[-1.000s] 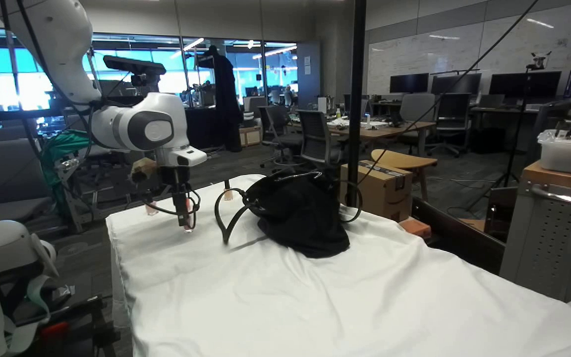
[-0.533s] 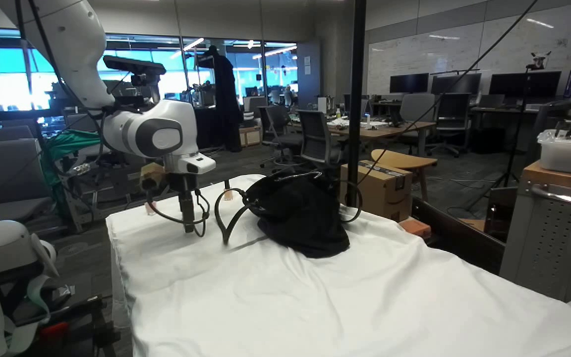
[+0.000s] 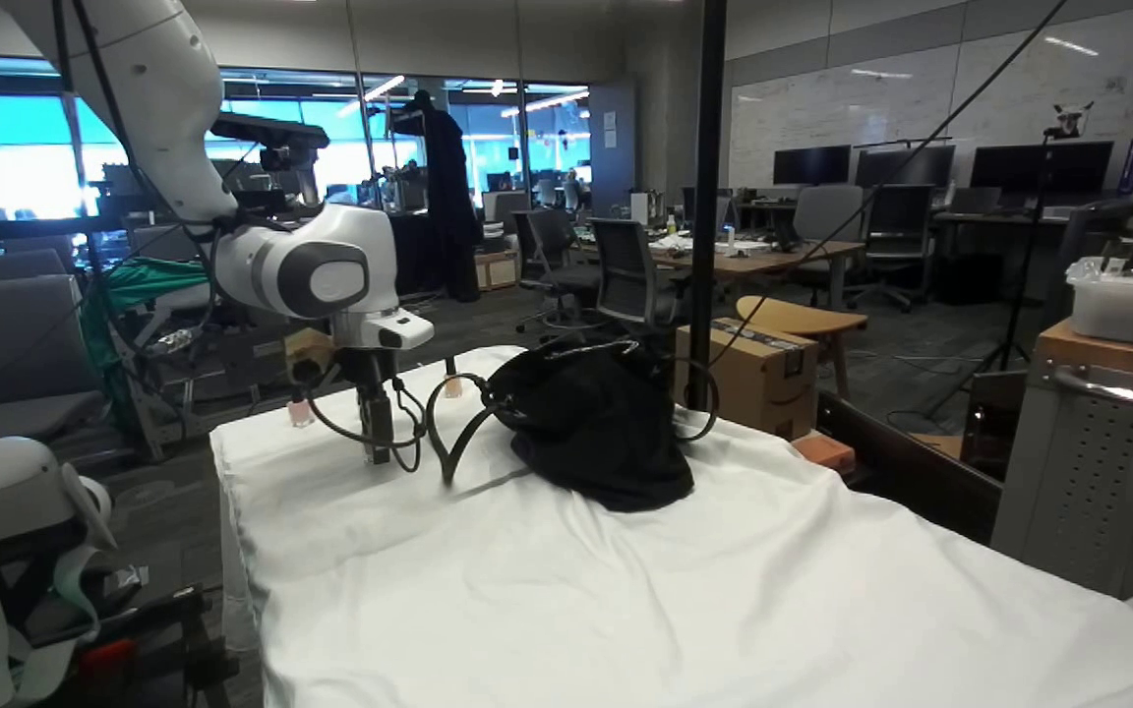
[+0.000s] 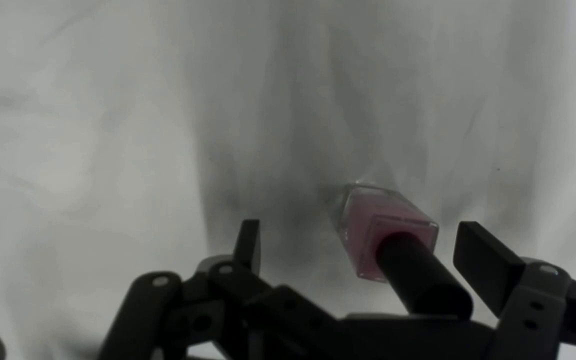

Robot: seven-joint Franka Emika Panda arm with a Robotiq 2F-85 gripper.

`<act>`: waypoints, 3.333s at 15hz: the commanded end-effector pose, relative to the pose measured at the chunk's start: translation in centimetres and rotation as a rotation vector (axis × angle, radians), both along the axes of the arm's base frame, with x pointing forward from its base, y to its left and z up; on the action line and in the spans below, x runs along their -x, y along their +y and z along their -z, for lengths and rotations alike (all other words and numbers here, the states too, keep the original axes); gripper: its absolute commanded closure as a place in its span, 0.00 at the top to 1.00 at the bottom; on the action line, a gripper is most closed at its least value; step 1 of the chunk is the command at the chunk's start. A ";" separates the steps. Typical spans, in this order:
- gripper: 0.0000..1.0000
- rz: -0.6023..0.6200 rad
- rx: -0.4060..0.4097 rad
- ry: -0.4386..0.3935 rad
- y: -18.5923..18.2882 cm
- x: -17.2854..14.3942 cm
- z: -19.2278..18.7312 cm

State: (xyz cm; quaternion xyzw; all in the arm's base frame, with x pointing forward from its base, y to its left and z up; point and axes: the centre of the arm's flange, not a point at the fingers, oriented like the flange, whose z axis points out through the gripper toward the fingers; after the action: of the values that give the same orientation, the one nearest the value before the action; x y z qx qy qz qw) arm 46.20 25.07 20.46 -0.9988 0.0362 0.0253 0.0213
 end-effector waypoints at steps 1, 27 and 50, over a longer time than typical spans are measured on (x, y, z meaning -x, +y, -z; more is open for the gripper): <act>1.00 -0.014 -0.019 -0.006 0.2 -0.4 0.3; 0.15 -0.080 0.155 -0.148 -4.4 -9.7 -11.3; 1.00 -0.053 0.231 -0.190 -9.9 -24.1 -11.8</act>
State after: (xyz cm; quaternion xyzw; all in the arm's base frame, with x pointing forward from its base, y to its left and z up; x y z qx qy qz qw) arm 70.58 14.45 31.35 -0.9937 0.0095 -0.0691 -0.0872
